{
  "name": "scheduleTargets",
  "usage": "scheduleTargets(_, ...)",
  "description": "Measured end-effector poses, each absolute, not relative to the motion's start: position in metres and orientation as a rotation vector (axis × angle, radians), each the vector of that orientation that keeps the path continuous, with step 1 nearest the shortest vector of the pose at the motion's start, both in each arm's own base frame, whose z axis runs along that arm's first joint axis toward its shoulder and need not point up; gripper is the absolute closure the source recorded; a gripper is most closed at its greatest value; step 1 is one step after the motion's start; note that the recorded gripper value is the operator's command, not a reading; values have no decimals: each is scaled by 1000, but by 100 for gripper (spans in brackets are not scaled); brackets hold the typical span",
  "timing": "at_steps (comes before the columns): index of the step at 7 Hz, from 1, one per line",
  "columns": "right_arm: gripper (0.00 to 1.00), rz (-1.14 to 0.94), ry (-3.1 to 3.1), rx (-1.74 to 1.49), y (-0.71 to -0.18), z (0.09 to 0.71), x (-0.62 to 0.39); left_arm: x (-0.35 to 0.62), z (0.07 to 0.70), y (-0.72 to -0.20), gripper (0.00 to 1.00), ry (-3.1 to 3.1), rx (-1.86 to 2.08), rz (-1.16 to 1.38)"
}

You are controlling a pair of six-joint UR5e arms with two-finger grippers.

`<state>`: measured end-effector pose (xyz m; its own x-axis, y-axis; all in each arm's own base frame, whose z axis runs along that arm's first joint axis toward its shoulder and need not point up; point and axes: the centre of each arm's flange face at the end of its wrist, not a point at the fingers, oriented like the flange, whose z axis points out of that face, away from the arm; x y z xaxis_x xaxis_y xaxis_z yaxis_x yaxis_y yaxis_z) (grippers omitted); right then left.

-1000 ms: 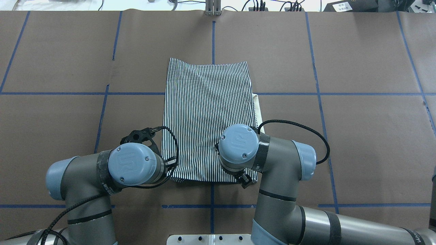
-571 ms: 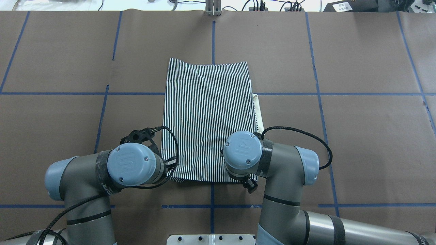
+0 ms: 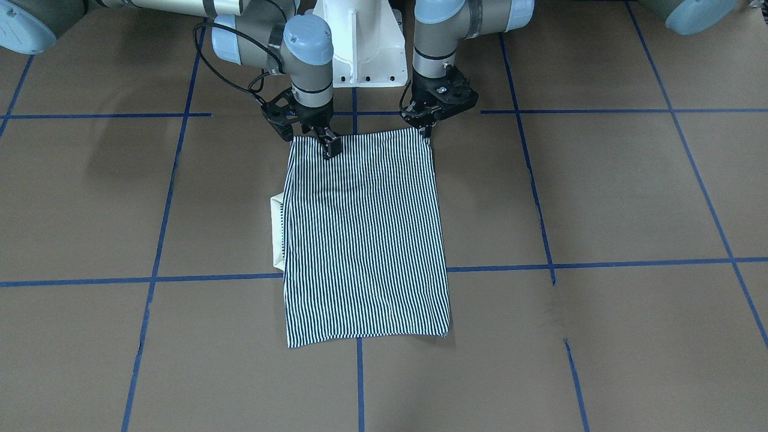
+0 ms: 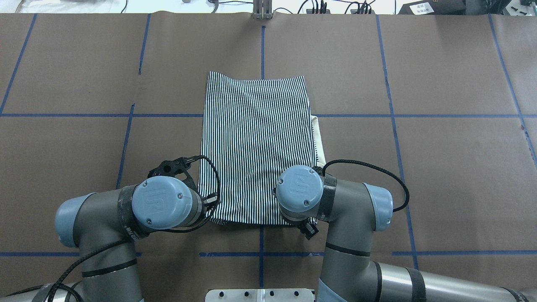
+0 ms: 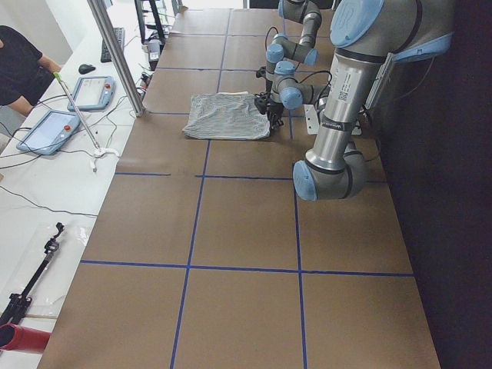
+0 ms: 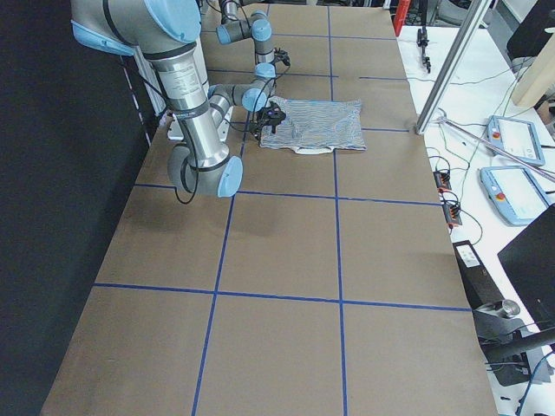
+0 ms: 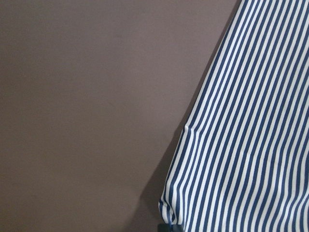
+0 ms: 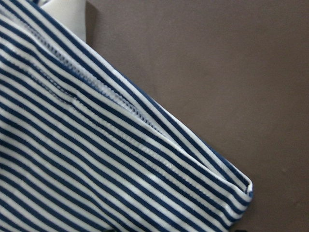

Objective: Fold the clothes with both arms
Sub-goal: 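Bring the right gripper to the near edge beside the left gripper, then grasp the near edge of the shirt with both grippers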

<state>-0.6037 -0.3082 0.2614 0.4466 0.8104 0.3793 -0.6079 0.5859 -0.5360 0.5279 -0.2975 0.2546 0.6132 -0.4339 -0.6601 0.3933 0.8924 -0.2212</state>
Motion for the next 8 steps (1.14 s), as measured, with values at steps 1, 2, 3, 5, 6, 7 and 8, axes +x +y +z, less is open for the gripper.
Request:
scheduleTargets(1,100,899,-661,-346,-309,260,-604,528,254,-297,100,776,-56,-477)
scheduleTargets(2,100,898,-661,-347,-309,259,-604,528,254,-297,100,776,-56,-477)
scheduleTargets(3,100,899,-663,-347,-309,258,-604,528,254,-297,100,776,-56,-477)
scheduleTargets(5,100,901,-665,-346,-310,257,-603,528,254,-298,100,775,-55,-477)
scheduleTargets(6,100,902,-666,-346,-311,256,-602,528,254,-297,100,775,-56,-477)
scheduleTargets(7,100,903,-679,-345,-312,252,-599,528,253,-297,100,777,-56,-477)
scheduleTargets(8,100,901,-697,-343,-311,245,-594,527,252,-297,100,780,-56,-477)
